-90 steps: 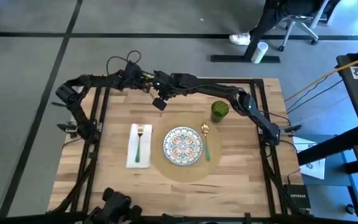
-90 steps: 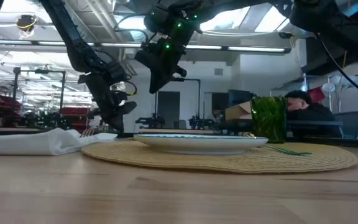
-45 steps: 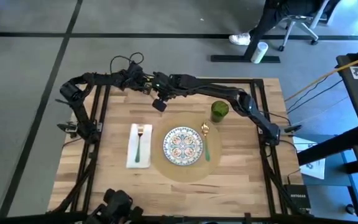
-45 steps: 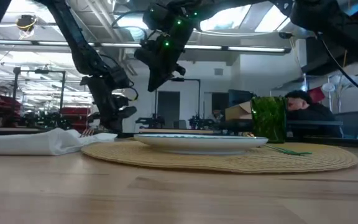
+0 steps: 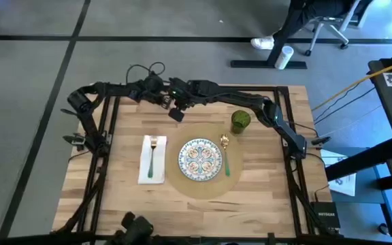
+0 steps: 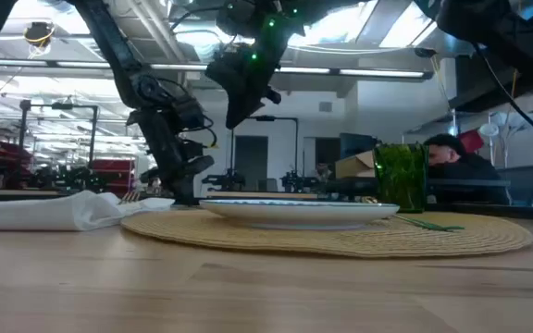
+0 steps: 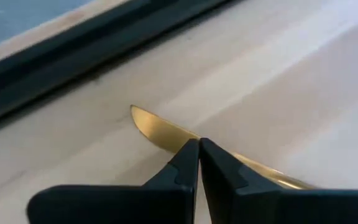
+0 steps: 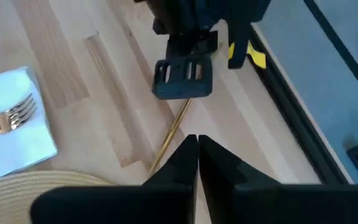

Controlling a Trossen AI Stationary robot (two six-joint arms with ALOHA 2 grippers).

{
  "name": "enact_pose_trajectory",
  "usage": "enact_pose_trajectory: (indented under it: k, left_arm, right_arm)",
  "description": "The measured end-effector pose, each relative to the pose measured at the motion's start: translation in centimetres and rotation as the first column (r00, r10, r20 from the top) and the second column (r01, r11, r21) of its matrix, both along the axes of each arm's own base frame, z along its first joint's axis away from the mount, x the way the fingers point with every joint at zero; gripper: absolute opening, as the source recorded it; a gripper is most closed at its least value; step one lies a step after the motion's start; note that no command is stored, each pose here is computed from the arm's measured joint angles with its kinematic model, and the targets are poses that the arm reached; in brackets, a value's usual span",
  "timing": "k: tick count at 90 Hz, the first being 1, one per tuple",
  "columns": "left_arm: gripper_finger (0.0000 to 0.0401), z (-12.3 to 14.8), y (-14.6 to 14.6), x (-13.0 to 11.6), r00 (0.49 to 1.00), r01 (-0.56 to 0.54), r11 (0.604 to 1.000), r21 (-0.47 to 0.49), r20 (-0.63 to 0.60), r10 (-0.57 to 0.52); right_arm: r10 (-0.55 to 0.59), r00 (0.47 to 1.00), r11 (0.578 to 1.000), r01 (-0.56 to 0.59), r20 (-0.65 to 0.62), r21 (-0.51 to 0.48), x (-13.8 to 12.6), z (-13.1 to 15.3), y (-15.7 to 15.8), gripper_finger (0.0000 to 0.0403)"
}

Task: Set table place
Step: Put the gold table knife to the right of the green spoon on the brown place mat

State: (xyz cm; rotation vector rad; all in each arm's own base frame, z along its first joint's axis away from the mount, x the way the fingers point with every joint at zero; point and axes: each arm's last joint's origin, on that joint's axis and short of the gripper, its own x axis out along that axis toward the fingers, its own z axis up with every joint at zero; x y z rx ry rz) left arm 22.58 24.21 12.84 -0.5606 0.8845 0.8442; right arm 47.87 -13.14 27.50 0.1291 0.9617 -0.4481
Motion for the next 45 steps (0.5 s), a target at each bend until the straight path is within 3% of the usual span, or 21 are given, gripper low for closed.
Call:
enact_pose_trajectory:
  k: [27, 45]
  left_arm:
    - [0.0000, 0.3, -0.5, 0.3, 0.999, 0.045, 0.999, 0.016, -0.005, -0.045]
    - [0.0000, 2.9, -1.2, 0.3, 0.996, 0.076, 0.994, 0.076, 0.032, -0.078]
  right_arm:
    - [0.007, 1.000, 1.000, -0.007, 0.004, -0.015, -0.3, 1.0, 1.0, 0.0000]
    - [0.013, 1.000, 1.000, -0.013, 0.007, -0.019, -0.5, 1.7, 1.7, 0.0000]
